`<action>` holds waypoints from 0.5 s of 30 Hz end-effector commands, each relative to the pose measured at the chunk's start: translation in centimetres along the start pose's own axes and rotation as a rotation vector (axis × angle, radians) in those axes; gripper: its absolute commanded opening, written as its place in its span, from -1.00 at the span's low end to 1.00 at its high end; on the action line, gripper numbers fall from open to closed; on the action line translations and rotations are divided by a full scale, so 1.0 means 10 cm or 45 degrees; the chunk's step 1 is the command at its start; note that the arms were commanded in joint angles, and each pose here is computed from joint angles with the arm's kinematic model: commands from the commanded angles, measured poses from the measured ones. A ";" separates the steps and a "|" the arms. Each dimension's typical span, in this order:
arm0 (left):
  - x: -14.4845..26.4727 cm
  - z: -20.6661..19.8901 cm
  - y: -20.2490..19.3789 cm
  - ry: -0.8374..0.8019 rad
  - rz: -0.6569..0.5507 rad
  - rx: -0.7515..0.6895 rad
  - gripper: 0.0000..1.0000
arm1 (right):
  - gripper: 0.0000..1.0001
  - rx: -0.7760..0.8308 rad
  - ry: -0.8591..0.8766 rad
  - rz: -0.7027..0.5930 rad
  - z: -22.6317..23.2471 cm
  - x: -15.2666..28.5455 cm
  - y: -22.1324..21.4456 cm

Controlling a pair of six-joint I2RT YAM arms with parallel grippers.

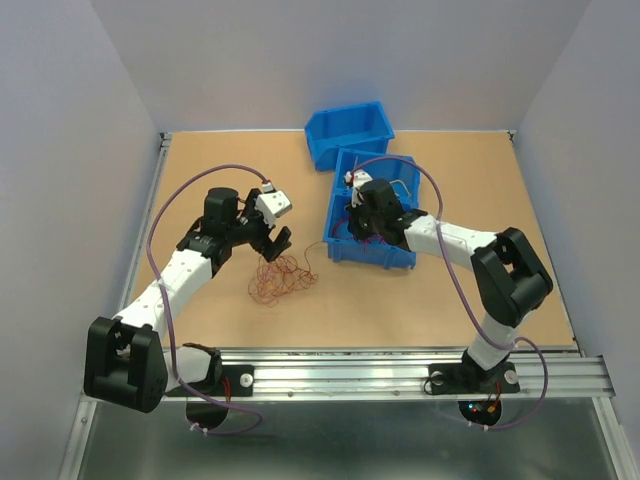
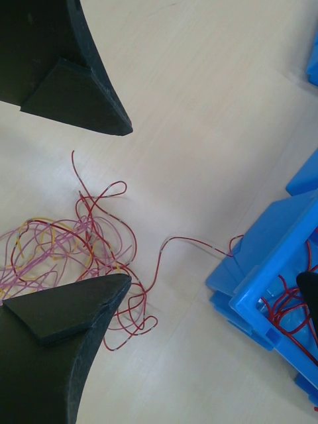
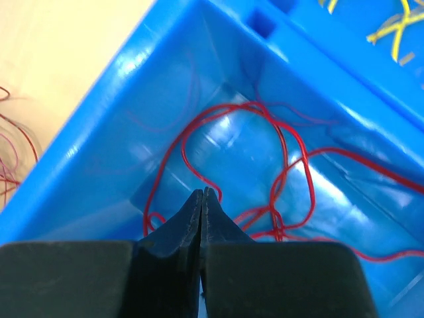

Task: Untangle the cables

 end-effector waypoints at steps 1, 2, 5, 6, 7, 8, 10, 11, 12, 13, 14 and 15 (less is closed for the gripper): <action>0.02 0.02 0.13 0.007 -0.017 -0.053 0.93 | -0.99 0.043 -0.012 -0.046 0.01 -0.10 0.17; 0.02 0.01 0.12 0.010 -0.011 -0.054 0.91 | -0.99 0.040 -0.010 -0.048 0.01 -0.10 0.18; 0.04 0.01 0.10 0.020 -0.005 -0.059 0.91 | -0.99 0.034 0.000 -0.093 0.02 -0.02 0.29; 0.04 0.00 0.08 0.017 -0.003 -0.057 0.90 | -0.98 0.031 0.000 -0.106 0.03 0.01 0.32; 0.06 0.00 0.09 0.024 -0.005 -0.064 0.91 | -0.83 0.029 -0.006 -0.120 0.02 0.03 0.35; 0.07 0.00 0.08 0.027 -0.003 -0.062 0.91 | -0.35 0.021 -0.037 -0.153 0.00 0.10 0.43; 0.10 -0.02 0.07 0.037 0.005 -0.067 0.90 | -0.01 0.007 -0.082 -0.191 -0.04 0.18 0.51; 0.11 -0.02 0.05 0.036 0.010 -0.071 0.91 | 0.07 0.003 -0.102 -0.212 -0.06 0.21 0.53; 0.11 -0.03 0.03 0.033 0.019 -0.071 0.91 | 0.14 -0.007 -0.128 -0.247 -0.09 0.31 0.58; 0.11 -0.04 0.00 0.026 0.034 -0.065 0.91 | 0.16 -0.011 -0.136 -0.255 -0.09 0.36 0.57; 0.10 -0.04 -0.03 0.020 0.049 -0.071 0.91 | 0.18 -0.019 -0.137 -0.317 -0.09 0.41 0.64; 0.09 -0.04 -0.03 0.014 0.059 -0.070 0.89 | 0.18 -0.025 -0.137 -0.347 -0.09 0.48 0.67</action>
Point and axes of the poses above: each gripper's point midway between its finger pads, its own x axis back along the fingers, its own z axis along the line the jaws close on, y = z × x, the point moved 5 cm from there along x, back along the fingers, and after that the axes turned 5 degrees about x, right-handed, at the moved point
